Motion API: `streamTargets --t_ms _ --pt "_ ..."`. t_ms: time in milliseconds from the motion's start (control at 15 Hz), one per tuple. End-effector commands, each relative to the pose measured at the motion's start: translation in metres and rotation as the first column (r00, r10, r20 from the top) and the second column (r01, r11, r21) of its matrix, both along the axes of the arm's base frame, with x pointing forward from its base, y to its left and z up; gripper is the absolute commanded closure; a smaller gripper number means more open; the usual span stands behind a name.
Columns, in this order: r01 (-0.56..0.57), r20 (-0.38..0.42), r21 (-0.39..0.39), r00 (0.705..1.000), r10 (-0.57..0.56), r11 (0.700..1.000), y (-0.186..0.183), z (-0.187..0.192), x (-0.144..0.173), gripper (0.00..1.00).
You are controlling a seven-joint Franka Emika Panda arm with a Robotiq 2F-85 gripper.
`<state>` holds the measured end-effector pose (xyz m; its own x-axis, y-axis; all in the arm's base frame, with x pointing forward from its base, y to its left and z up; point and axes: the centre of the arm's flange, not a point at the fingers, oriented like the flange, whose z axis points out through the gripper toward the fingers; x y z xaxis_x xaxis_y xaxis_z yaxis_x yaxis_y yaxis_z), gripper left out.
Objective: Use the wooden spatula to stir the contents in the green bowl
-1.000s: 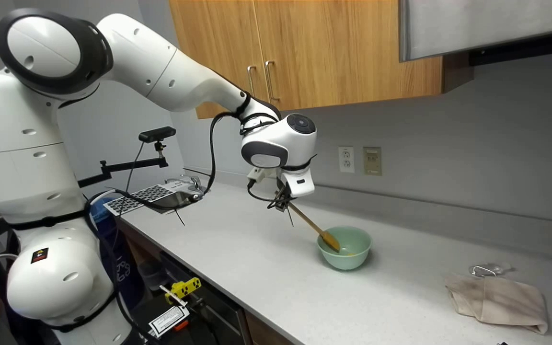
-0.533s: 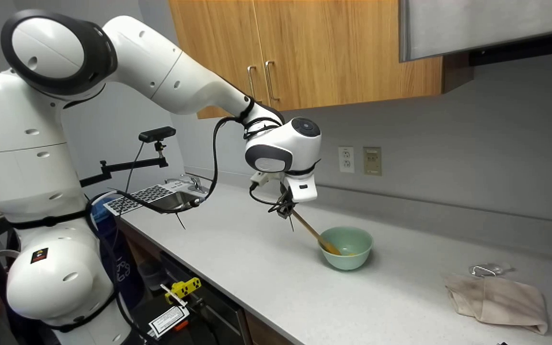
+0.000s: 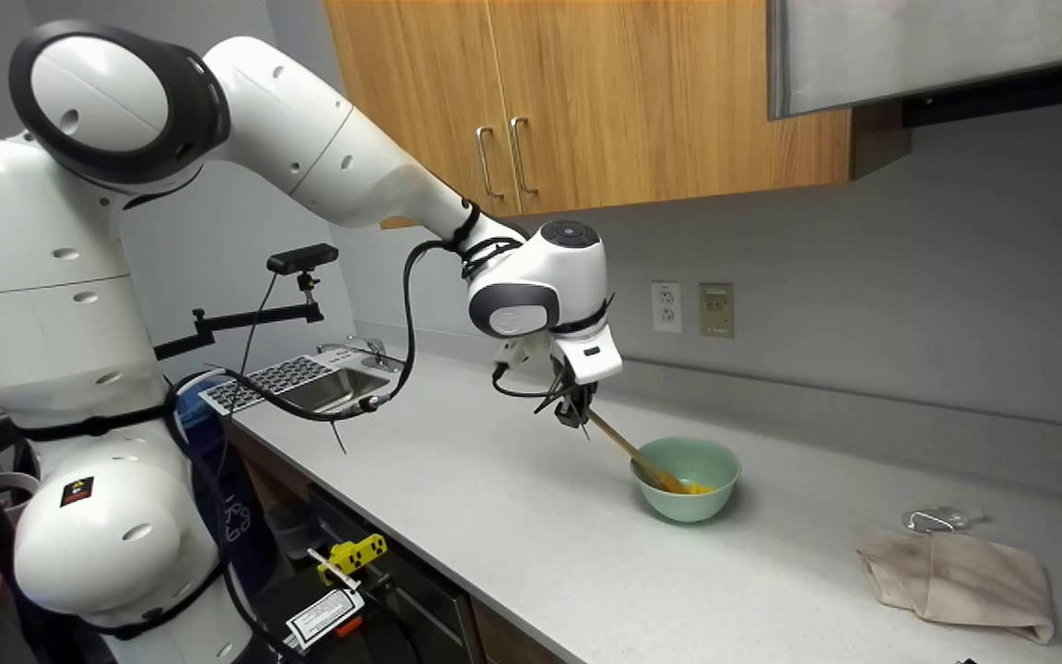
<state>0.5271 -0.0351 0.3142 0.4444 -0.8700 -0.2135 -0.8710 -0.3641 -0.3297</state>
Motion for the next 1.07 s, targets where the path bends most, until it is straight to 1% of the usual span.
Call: streamTargets --t_ms 0,400,533,667,800,933,1000 --pt "0.004 0.043 -0.046 0.999 -0.002 0.999 0.007 0.006 -0.002 0.98" --pt "-0.005 0.174 -0.093 0.984 0.021 0.996 0.017 0.024 0.002 0.98" --pt "-0.012 0.177 -0.064 0.984 0.024 0.998 0.022 0.031 0.003 0.98" --pt "-0.009 0.17 -0.053 0.985 0.018 0.999 0.024 0.034 0.004 0.98" --pt "-0.01 0.171 -0.052 0.985 0.019 0.999 0.025 0.036 0.004 0.98" --pt "-0.007 0.171 -0.071 0.985 0.019 0.997 0.023 0.033 0.005 0.98" --pt "0.0 0.149 -0.073 0.989 0.011 0.997 0.02 0.029 0.006 0.98"
